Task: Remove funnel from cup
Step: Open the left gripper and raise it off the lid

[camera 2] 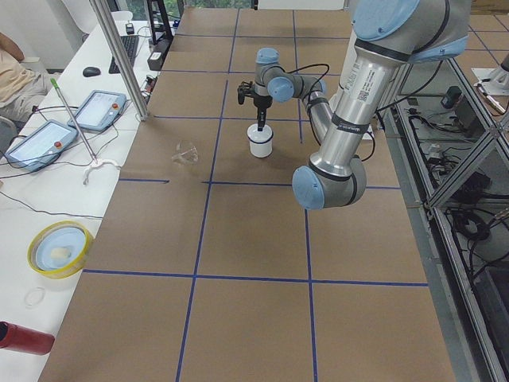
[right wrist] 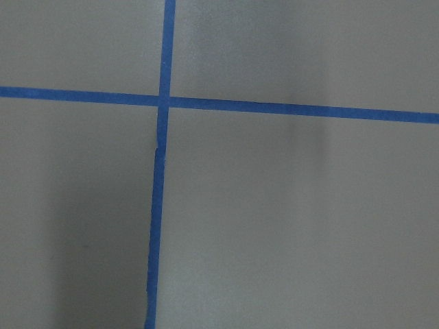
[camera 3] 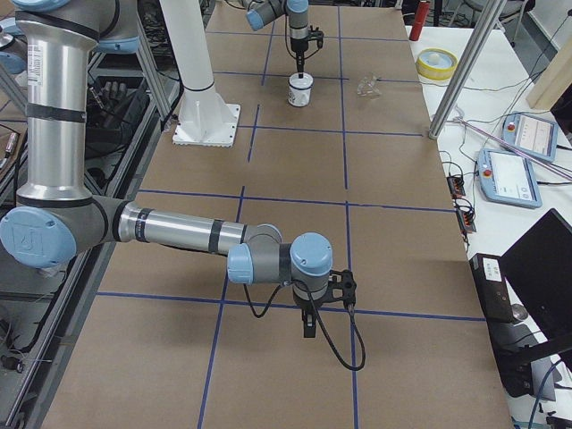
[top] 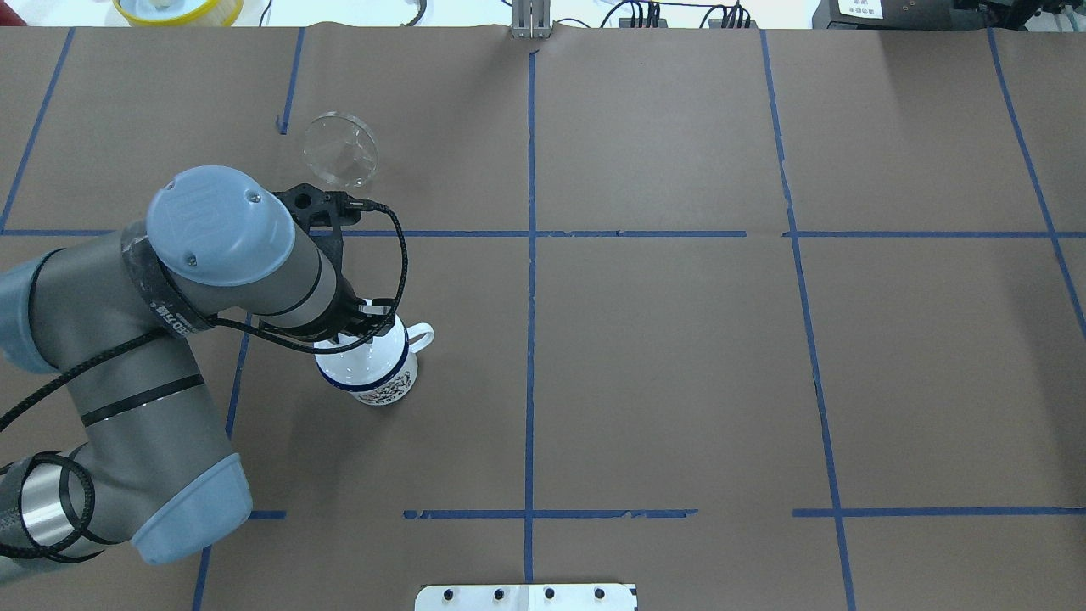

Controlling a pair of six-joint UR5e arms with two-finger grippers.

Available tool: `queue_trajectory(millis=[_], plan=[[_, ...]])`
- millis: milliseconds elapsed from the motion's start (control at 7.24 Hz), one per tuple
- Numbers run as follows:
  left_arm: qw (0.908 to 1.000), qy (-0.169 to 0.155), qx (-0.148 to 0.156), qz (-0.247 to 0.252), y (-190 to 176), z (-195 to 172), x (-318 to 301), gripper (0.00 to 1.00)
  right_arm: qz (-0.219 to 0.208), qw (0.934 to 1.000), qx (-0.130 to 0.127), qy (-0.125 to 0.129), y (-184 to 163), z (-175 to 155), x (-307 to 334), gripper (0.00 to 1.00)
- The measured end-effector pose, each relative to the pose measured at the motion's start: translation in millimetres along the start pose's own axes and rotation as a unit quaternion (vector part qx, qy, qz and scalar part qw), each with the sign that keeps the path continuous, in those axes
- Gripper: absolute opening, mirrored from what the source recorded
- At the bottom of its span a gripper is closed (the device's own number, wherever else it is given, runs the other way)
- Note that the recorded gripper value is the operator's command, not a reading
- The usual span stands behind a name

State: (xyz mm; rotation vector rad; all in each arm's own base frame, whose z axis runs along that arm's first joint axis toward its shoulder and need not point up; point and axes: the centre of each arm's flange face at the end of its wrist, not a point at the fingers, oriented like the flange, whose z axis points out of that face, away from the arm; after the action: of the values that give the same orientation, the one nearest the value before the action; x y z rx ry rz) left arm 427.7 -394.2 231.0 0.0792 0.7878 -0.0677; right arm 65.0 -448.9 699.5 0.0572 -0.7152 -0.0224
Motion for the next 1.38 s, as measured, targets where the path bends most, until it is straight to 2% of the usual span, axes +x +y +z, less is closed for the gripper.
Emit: queue_trajectory(millis=[414, 691, 829, 967, 1381], plan=[[1.0000, -0.001, -0.001, -0.001, -0.2, 1.3, -0.5, 0.00, 0.000, 1.0000, 0.000, 0.000, 0.0, 0.0, 0.0, 1.00], [1.0000, -0.001, -0.001, -0.001, 0.1, 1.6, -0.6, 0.40, 0.000, 1.0000, 0.000, 0.000, 0.0, 0.0, 0.0, 1.00], [1.0000, -0.001, -0.001, -0.001, 0.5, 1.2, -0.4, 0.93, 0.000, 1.0000, 0.000, 0.000, 0.1, 0.1, 0.1, 1.00], [1.0000, 0.000, -0.001, 0.000, 1.7, 1.1, 0.4, 1.00, 0.000, 1.0000, 0.000, 0.000, 0.1, 0.1, 0.1, 1.00], [1.0000, 0.003, -0.004, 0.006, 7.8, 1.1, 3.1, 1.00, 0.000, 1.0000, 0.000, 0.000, 0.1, 0.1, 0.1, 1.00]])
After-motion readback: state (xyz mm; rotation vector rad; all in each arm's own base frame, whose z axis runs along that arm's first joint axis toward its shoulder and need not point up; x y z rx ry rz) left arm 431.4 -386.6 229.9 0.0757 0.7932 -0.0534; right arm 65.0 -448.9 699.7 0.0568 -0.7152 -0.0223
